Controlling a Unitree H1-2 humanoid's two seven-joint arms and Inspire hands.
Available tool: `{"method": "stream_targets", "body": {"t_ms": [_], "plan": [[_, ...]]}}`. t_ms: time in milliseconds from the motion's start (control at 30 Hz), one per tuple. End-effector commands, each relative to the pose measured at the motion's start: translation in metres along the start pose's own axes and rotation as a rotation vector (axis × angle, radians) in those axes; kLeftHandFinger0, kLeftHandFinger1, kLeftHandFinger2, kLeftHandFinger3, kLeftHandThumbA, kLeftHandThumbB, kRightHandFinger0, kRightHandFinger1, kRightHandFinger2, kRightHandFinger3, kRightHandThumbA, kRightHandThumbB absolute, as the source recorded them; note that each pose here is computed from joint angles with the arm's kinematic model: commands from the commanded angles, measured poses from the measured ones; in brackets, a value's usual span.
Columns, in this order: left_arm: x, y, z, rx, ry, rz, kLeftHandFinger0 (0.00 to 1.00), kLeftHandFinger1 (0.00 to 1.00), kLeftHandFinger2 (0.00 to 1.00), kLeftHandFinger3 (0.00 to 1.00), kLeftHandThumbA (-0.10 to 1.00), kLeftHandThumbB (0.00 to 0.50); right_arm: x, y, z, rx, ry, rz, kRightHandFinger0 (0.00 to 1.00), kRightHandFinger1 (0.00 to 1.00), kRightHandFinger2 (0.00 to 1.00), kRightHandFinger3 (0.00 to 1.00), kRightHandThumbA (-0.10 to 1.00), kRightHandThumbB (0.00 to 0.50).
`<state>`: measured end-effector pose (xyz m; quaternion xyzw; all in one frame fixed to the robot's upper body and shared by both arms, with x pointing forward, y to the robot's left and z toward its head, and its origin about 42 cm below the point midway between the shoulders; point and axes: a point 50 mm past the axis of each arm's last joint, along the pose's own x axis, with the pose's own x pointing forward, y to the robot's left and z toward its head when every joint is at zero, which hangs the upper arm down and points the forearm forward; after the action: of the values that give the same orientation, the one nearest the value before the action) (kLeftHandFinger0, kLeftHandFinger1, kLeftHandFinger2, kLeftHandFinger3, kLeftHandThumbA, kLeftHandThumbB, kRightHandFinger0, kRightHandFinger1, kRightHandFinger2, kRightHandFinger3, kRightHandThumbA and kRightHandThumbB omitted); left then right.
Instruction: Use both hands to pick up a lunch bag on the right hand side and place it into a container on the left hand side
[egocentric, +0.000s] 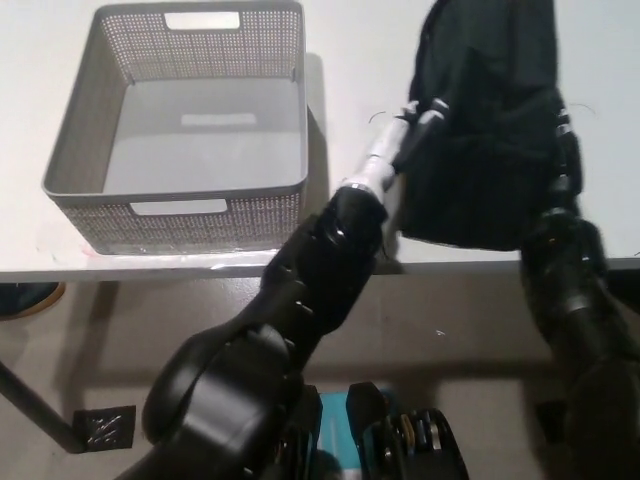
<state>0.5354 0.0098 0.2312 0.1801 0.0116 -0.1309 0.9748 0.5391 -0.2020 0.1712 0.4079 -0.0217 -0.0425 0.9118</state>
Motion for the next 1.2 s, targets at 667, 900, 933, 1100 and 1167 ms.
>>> {"method": "stream_targets", "body": {"t_ms": [667,900,933,1100,1167], "plan": [[0.012,0.020,0.042,-0.135,-0.069,-0.031,1.00,1.00,1.00,1.00,1.00,0.256,0.016,0.119,-0.017,-0.332,0.123,0.293,1.00,1.00,1.00,1.00,1.00,0.151],[0.015,0.018,0.067,-0.200,-0.127,-0.057,1.00,1.00,1.00,1.00,1.00,0.243,0.021,0.130,0.003,-0.344,0.046,0.320,1.00,1.00,1.00,1.00,1.00,0.112],[0.015,0.017,0.070,-0.213,-0.132,-0.065,1.00,1.00,1.00,1.00,1.00,0.244,0.022,0.131,0.008,-0.353,0.029,0.315,1.00,1.00,1.00,1.00,1.00,0.111],[0.015,0.005,0.091,-0.199,-0.145,-0.099,1.00,1.00,1.00,1.00,1.00,0.303,0.020,0.134,0.029,-0.356,-0.064,0.287,1.00,1.00,1.00,1.00,1.00,0.095],[0.015,-0.001,0.099,-0.198,-0.164,-0.125,1.00,1.00,1.00,1.00,1.00,0.327,0.017,0.134,0.039,-0.355,-0.102,0.265,1.00,1.00,1.00,1.00,1.00,0.081]]}}
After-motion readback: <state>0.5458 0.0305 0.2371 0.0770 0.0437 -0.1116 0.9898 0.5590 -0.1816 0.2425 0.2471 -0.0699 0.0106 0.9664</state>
